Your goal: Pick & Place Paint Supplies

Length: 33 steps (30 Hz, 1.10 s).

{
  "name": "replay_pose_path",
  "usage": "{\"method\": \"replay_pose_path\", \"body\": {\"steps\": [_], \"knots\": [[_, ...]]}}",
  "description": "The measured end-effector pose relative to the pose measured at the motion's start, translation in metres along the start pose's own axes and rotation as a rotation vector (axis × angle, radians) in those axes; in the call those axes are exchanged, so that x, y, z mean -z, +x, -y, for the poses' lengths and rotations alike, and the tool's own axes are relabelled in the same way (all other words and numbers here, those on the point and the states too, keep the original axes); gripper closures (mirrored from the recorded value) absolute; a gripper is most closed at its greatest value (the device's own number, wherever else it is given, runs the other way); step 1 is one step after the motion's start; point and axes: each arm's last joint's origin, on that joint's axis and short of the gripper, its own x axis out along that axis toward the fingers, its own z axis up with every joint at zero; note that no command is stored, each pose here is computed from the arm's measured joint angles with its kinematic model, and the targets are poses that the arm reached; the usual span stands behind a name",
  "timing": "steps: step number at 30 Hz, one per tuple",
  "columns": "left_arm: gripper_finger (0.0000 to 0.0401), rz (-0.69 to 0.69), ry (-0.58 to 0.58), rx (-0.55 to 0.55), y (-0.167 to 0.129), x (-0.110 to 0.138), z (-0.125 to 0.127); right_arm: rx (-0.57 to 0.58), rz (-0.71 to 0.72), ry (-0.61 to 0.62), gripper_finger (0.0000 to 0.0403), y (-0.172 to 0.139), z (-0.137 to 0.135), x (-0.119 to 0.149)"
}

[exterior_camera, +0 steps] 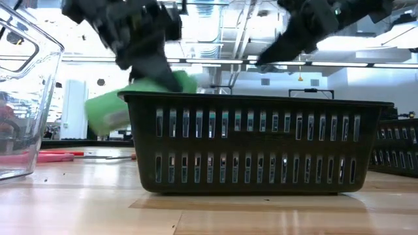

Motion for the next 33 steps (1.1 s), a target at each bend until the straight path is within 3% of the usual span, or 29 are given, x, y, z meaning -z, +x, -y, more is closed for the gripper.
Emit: {"method": "replay_pose_path", "body": {"steps": [8,15,19,24,33], "knots": [[0.0239,0.475,0.106,-0.011,-0.038,0.000,-0.019,-0.162,0.306,-0.079,0.0138,0.016,-0.008,-0.022],[0.0240,0.724,0.163,-0.063,-0.046,0.014,-0.047,-0.178,0.459,-0.033,0.0138,0.044,0.019,-0.022],[0.0240,0.780,0.166,-0.083,-0.046,0.013,-0.059,-0.216,0.507,0.058,0.0138,0.050,0.048,-0.021],[0.0240,0.746,0.149,-0.104,-0.041,0.013,-0.071,-0.219,0.427,0.127,0.0138,0.055,0.077,-0.024],[0.0240,0.779,0.130,-0.106,-0.043,0.008,-0.079,-0.247,0.438,0.103,0.0138,0.072,0.076,-0.039]]}}
